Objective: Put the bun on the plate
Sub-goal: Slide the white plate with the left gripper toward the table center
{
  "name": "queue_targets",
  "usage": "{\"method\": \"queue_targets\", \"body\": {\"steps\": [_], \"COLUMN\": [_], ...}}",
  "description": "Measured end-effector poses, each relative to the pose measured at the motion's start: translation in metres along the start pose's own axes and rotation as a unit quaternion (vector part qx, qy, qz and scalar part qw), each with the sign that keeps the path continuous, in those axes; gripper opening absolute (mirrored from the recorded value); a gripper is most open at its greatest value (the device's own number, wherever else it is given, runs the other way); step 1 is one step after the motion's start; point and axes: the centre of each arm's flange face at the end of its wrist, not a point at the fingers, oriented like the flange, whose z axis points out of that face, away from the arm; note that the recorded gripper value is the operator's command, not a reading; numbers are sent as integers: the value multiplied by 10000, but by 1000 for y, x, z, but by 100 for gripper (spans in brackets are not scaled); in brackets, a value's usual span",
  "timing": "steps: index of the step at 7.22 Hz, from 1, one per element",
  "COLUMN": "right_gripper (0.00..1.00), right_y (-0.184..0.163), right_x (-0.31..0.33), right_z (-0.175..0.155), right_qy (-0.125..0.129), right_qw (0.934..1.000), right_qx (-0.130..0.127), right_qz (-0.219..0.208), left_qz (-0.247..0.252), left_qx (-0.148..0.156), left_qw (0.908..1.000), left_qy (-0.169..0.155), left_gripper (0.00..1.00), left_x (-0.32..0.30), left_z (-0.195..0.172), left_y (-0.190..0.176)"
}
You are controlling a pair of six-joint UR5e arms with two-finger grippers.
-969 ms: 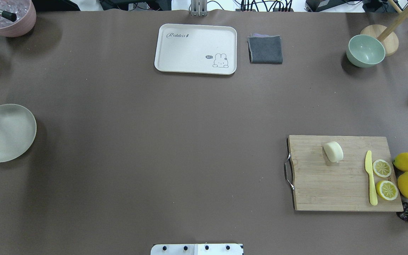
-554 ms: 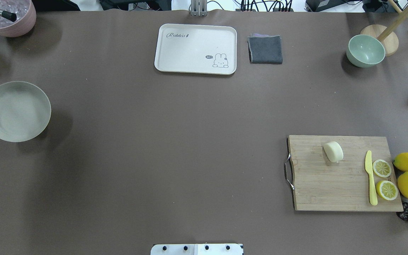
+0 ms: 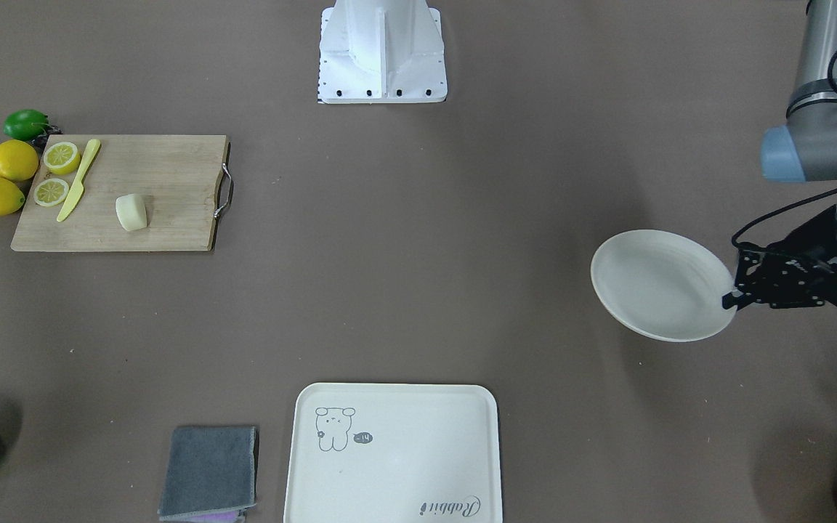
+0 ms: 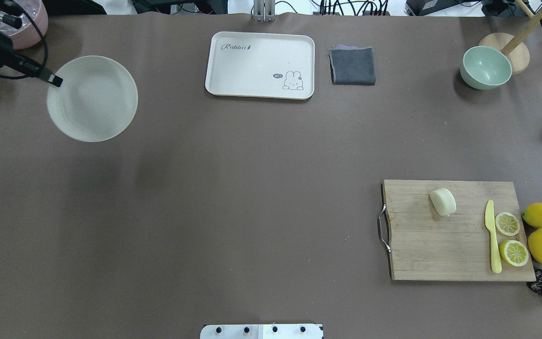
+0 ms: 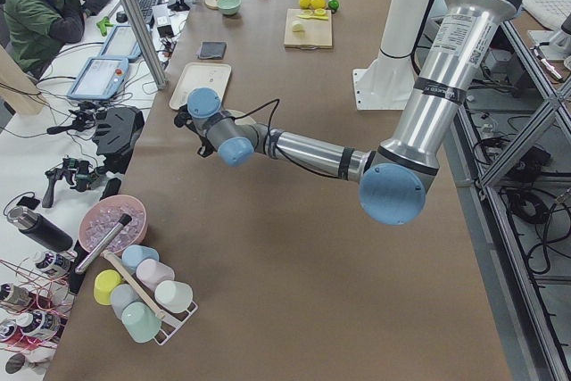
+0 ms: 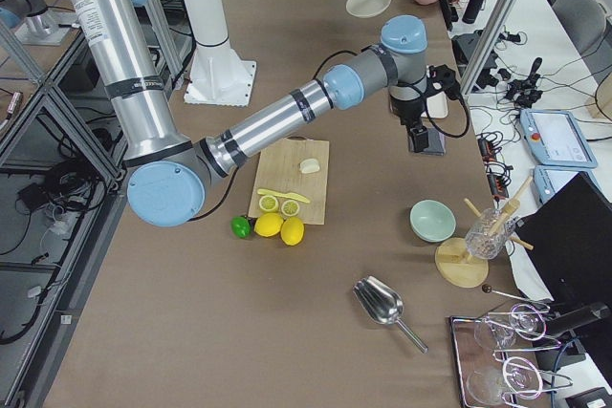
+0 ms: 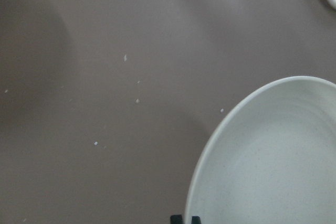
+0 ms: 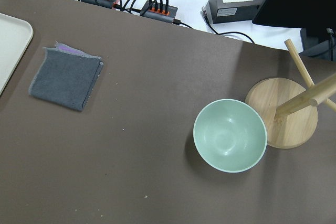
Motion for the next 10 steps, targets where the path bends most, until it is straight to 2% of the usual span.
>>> {"method": "queue_targets", "body": {"steps": [3,6,8,9,10], "right_gripper": [100,100,100,100,100], "right_y": [-8,-14,-15,-16,-16], "right_x": [0,4,7,7,7], "right_z": [7,17,23,25,26], "right_qy": [20,92,342,401,414], "right_qw": [10000,9998,9993,9991,9991], "right_qx": [-41,-101,-96,-95,-100], "right_qz": [27,107,101,91,80], "left_qz": [-283,-328,-280,-294,-296], "left_qx": [131,295,365,344,310], "left_qw": [9994,9990,9989,9989,9989], "left_qy": [114,111,91,130,167], "left_gripper": [0,0,0,79,98], "left_x": [161,295,338,350,358], "left_z": [85,167,192,197,200], "left_y": [-27,-2,20,27,33]}}
